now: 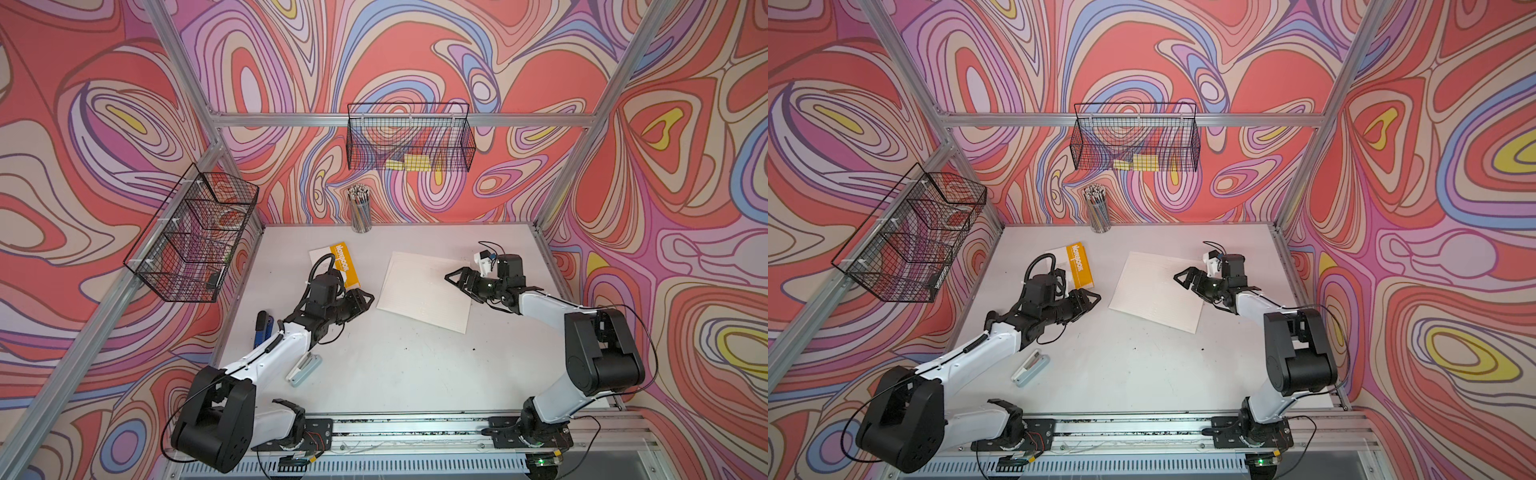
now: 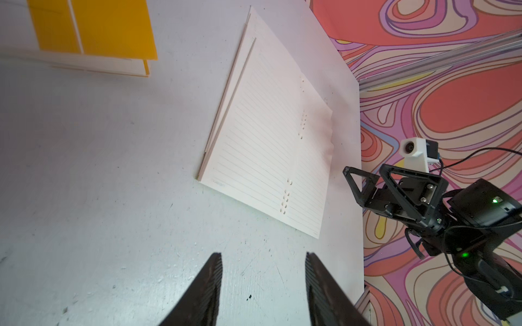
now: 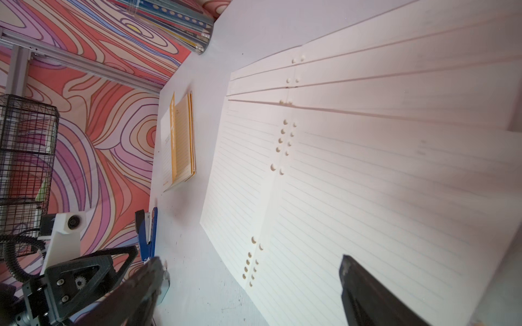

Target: Close the notebook

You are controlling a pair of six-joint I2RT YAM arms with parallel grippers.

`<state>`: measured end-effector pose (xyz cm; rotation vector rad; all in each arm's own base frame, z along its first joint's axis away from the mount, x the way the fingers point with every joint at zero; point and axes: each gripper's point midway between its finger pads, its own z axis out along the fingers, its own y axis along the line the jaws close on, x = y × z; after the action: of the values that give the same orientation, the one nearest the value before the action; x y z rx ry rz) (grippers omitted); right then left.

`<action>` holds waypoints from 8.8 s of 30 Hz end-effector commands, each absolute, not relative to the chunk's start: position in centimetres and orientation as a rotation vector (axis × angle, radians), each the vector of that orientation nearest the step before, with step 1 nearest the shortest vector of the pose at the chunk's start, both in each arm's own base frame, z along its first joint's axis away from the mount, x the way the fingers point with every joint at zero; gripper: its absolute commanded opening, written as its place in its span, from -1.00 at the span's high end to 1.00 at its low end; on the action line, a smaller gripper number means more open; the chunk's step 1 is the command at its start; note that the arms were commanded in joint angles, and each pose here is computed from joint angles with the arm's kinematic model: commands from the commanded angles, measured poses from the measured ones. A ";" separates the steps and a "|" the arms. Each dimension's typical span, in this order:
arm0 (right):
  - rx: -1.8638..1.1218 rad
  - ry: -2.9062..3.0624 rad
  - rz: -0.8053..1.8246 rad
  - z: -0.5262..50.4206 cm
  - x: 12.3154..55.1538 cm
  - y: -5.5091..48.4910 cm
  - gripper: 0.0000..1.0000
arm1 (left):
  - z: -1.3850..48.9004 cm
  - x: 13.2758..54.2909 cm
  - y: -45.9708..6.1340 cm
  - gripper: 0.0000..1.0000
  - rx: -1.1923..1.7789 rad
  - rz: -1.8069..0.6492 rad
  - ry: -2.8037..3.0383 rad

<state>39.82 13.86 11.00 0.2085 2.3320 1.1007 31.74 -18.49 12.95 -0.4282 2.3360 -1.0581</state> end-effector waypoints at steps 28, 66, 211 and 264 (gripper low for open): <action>0.340 2.379 1.079 6.2 38.8 12.0 -0.97 | 6.8 32.8 -25.7 0.17 -0.790 -1.163 2.213; 0.345 2.376 1.108 6.2 38.4 12.3 -0.97 | 2.3 33.7 -28.7 0.58 -0.993 -1.311 1.990; 0.024 2.261 1.363 13.6 41.6 26.3 -0.97 | 4.8 29.1 -29.5 1.00 1.094 0.691 1.857; 0.040 2.394 1.318 6.9 39.7 26.9 -0.97 | 11.6 28.5 -24.1 -0.12 0.554 -0.366 2.300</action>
<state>40.23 27.09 7.52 0.0487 2.3791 1.3431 28.90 -24.27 11.44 0.6417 2.2606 -0.2196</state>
